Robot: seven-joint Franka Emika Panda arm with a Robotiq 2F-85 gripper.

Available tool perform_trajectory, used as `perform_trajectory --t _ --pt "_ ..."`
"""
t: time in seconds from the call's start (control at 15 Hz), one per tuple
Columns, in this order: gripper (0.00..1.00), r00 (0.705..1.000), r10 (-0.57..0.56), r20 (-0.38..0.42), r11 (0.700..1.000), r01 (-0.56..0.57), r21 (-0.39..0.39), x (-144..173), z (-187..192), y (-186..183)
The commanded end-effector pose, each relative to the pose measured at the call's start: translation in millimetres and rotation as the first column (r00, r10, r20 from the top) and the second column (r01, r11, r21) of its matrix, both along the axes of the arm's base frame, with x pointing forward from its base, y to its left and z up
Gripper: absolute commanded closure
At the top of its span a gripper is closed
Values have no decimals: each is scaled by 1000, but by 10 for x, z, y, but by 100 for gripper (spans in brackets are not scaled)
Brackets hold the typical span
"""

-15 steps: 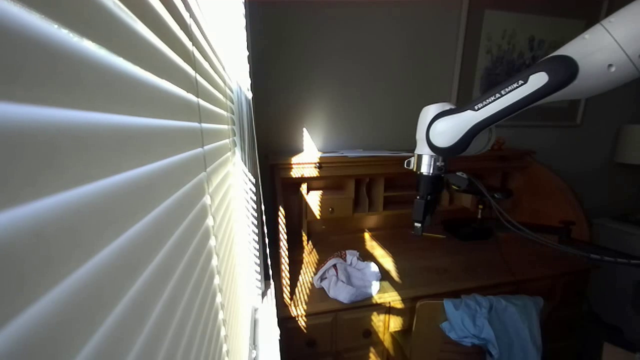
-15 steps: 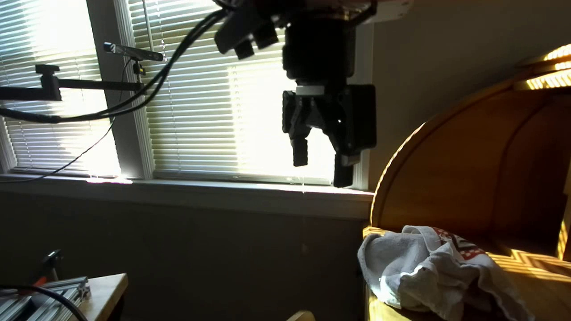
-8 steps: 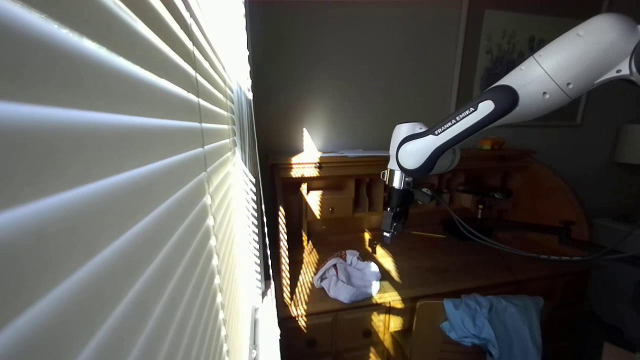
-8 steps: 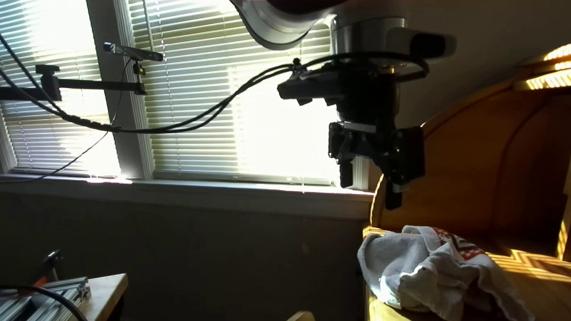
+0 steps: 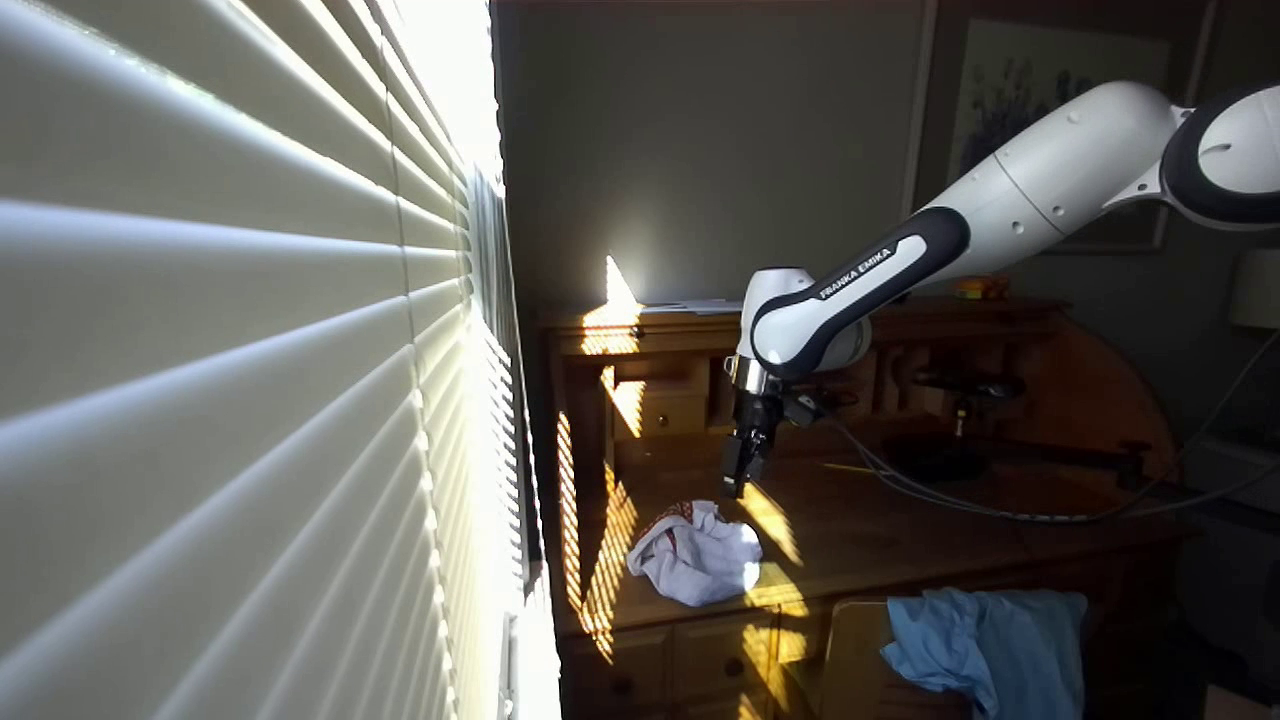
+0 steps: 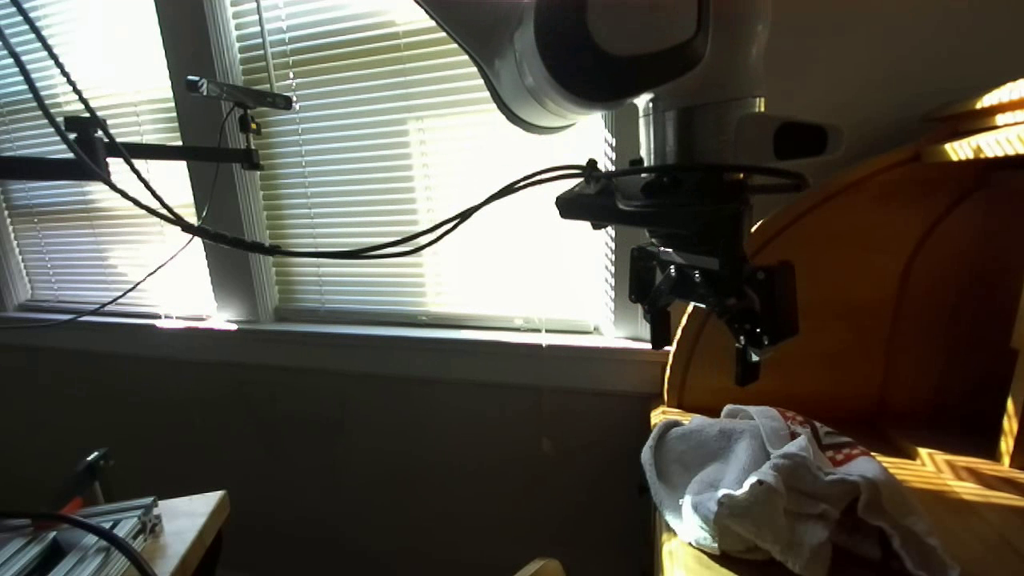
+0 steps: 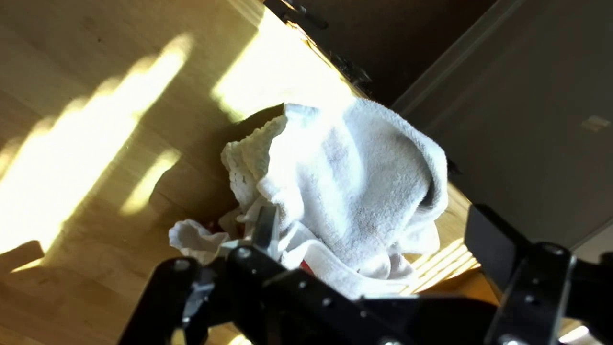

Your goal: Use the white towel to wipe the desktop.

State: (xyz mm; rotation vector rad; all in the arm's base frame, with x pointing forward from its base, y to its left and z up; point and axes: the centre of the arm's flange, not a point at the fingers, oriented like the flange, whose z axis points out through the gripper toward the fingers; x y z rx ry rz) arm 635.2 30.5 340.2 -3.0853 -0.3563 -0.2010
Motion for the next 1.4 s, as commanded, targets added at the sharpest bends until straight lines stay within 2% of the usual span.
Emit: perform_trajectory --t 0.0,0.07,0.47,0.53,0.6,1.33 --pt "0 1000 20 -2 1000 -20 -4 266 -111 54" --pt "0 1000 6 -3 1000 -6 2 82 -74 34" --pt "0 1000 6 -6 1000 -6 3 99 -110 35" --pt "0 1000 28 12 999 -27 -17 104 -175 -3" --pt "0 1000 11 -3 1000 -11 3 145 -230 -35" --pt "0 1000 7 11 1000 -7 -24 780 -1003 -131"
